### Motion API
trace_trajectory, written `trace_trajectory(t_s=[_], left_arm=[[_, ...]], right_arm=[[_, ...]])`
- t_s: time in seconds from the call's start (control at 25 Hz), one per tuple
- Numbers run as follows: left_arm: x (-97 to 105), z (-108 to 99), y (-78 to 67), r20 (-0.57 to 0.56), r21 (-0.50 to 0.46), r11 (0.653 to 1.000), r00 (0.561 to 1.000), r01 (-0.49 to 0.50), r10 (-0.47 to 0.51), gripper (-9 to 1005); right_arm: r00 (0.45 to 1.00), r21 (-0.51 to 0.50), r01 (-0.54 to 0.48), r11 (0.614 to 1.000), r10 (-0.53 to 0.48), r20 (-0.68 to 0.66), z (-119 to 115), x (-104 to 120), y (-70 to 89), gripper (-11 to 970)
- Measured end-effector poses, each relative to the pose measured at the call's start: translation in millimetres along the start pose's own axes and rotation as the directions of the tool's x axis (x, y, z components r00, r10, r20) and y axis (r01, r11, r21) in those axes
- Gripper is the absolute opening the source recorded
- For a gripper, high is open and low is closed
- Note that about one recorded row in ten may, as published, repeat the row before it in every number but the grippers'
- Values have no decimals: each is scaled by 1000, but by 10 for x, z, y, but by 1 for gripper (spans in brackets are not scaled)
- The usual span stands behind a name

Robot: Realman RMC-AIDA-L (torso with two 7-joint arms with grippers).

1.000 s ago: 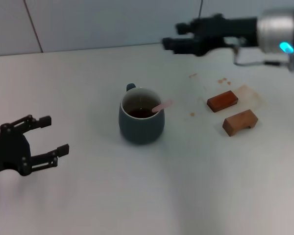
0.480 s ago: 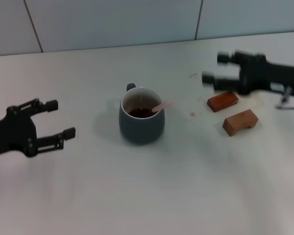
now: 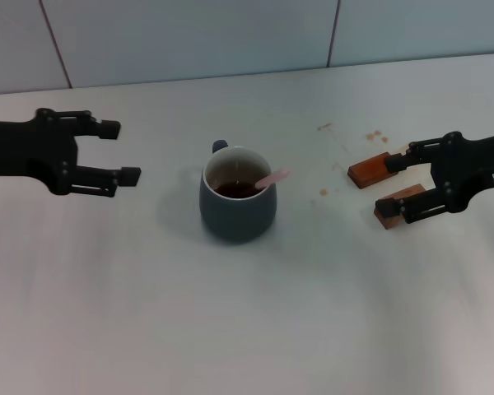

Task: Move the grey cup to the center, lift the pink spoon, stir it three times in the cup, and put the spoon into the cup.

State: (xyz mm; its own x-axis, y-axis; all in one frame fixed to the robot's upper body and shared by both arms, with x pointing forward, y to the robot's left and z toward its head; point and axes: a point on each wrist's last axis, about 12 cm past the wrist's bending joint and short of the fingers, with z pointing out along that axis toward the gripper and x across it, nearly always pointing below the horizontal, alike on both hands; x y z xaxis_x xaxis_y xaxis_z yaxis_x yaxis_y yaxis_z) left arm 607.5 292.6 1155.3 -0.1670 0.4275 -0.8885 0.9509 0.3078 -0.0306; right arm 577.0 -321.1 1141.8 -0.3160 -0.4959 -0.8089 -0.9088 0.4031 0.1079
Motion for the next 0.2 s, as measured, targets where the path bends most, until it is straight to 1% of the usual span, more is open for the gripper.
trace_trajectory(t_s=[0.12,0.2], left_arm=[[-90,77,45,-86,21,1000,996,-10,12,847],[-89,101,64,-117,10,1000,993,-11,12,847]], right_arm=[[1000,-2,16,1000,-16,-21,14,-43,-24,826],[999,1,24,1000,-24,-24,16,-67,-35,826]])
